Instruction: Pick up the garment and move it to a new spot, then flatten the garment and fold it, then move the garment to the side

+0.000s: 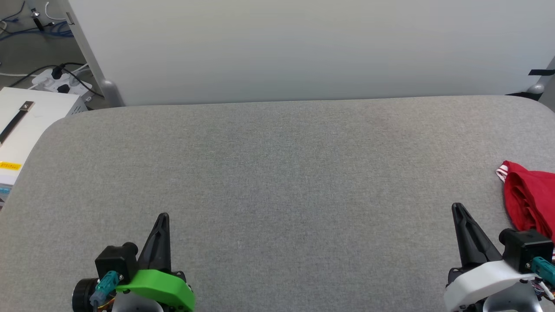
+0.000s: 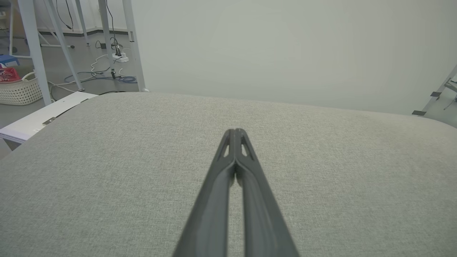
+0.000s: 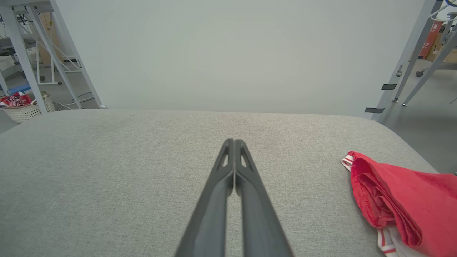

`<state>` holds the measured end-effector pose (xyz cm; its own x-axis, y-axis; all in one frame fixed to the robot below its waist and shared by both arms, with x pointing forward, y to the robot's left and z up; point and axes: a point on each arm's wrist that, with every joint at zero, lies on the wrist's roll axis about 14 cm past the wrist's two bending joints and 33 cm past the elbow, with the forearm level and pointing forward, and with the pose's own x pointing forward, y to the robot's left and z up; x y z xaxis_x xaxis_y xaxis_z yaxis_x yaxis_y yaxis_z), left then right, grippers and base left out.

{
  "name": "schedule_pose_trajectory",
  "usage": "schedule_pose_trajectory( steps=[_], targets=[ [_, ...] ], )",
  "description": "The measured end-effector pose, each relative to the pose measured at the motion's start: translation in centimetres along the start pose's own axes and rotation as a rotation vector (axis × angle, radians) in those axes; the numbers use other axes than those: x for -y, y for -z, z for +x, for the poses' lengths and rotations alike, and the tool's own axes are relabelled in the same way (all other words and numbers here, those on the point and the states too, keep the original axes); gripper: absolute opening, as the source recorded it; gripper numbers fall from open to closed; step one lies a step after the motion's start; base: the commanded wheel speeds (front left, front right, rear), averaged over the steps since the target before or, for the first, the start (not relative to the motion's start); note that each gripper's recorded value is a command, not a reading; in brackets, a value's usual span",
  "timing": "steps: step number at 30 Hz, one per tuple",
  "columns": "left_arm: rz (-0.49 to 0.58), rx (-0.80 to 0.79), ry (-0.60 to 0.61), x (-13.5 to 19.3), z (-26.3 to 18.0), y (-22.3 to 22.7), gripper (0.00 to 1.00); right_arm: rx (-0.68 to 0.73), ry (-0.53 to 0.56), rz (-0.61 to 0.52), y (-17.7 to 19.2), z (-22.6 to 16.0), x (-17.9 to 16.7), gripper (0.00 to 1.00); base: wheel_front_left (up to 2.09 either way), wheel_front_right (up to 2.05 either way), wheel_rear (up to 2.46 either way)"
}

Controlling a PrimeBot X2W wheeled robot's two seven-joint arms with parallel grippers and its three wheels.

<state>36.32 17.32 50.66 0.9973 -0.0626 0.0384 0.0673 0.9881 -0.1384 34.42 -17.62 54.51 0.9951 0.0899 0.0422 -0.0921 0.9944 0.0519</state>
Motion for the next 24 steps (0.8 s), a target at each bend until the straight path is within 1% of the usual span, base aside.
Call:
schedule_pose_trajectory(
  steps=[24],
  targets=[
    [0.041, -0.011, -0.004, 0.18, 0.19, -0.31, 0.0, -0.018, -0.007, -0.025, 0.63, 0.56, -0.2, 0.0, 0.0, 0.0, 0.0]
  ],
)
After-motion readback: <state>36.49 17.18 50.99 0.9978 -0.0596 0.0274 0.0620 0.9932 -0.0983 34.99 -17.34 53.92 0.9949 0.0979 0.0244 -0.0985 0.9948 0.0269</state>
